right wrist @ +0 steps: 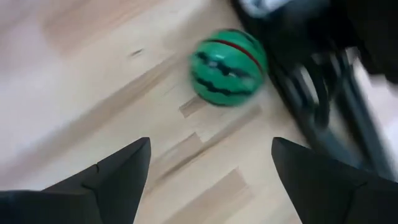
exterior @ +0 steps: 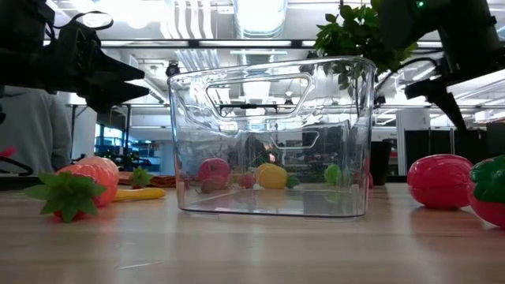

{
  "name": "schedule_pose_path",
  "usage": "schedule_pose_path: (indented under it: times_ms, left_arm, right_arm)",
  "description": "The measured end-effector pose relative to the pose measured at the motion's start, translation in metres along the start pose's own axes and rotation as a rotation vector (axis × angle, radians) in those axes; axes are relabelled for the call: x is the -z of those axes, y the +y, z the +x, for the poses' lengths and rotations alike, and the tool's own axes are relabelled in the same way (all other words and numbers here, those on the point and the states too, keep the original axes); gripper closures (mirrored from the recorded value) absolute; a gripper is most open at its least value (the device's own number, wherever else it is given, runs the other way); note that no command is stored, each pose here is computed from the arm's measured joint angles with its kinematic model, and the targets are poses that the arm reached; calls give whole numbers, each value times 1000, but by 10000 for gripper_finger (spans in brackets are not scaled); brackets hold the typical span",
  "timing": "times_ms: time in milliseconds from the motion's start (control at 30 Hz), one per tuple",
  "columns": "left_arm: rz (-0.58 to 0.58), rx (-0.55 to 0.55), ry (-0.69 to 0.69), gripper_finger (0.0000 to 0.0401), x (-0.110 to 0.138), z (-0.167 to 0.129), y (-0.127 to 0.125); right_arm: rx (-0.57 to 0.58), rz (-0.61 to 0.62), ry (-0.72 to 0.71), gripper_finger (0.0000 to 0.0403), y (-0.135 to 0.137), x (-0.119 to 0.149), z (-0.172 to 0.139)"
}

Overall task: Pick and placing Produce into tupperware
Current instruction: Put the watermelon into the transparent bin

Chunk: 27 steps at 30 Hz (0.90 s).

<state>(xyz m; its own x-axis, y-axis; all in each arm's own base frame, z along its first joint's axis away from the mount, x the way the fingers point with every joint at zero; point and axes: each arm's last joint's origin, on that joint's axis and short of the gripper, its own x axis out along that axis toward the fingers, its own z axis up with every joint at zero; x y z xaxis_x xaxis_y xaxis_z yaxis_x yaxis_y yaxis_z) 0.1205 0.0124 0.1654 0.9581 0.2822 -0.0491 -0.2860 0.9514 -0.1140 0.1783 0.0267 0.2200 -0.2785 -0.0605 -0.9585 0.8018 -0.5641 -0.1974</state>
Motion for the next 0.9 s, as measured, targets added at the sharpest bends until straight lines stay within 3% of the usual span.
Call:
schedule_pose_path:
  times_ms: [67, 167, 500, 900]
  left_arm:
    - [0, 0, 0, 108, 0, 0, 0]
    - [1, 0, 2, 108, 0, 0, 0]
    - [4, -1, 10, 108, 2, 0, 0]
    - [5, -1, 13, 108, 3, 0, 0]
  right_arm:
    - [19, 177, 0, 75, -4, 3, 0]
    - [83, 284, -21, 75, -1, 2, 7]
    - [65, 113, -5, 75, 14, 15, 17]
    - [58, 160, 3, 75, 17, 16, 18]
